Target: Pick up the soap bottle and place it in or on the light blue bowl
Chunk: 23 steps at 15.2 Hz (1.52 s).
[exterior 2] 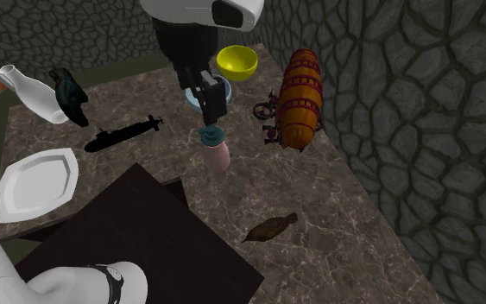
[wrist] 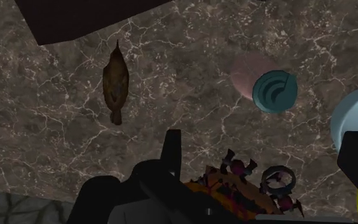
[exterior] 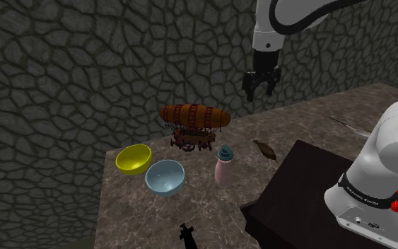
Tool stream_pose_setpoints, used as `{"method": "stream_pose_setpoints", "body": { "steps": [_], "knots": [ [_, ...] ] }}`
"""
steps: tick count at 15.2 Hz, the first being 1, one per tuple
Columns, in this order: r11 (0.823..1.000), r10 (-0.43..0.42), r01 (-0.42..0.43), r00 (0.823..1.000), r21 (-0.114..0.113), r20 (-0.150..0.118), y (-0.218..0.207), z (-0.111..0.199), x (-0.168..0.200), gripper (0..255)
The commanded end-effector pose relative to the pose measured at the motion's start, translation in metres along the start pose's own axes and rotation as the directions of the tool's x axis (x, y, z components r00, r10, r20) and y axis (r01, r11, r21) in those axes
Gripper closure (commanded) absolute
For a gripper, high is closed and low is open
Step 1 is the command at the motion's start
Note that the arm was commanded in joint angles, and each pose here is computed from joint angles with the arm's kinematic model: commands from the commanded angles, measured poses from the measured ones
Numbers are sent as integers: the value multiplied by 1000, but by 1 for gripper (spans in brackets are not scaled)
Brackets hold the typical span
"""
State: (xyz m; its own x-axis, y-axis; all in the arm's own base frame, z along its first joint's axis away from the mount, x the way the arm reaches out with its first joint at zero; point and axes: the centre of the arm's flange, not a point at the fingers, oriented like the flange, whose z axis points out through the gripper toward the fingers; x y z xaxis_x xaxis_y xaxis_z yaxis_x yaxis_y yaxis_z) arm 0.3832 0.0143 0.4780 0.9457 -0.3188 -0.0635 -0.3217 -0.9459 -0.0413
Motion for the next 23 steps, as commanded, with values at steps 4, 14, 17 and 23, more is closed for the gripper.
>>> {"method": "stream_pose_setpoints", "body": {
  "steps": [4, 14, 17, 23],
  "knots": [
    [999, 49, -49, 998, -3, 35, -23, 56, 31, 0],
    [990, 144, -143, 984, -16, 107, -62, 175, 87, 0],
    [985, 173, -171, 977, -21, 129, -72, 212, 102, 0],
    [977, 213, -211, 964, -30, 159, -86, 270, 123, 0]
  ]
}}
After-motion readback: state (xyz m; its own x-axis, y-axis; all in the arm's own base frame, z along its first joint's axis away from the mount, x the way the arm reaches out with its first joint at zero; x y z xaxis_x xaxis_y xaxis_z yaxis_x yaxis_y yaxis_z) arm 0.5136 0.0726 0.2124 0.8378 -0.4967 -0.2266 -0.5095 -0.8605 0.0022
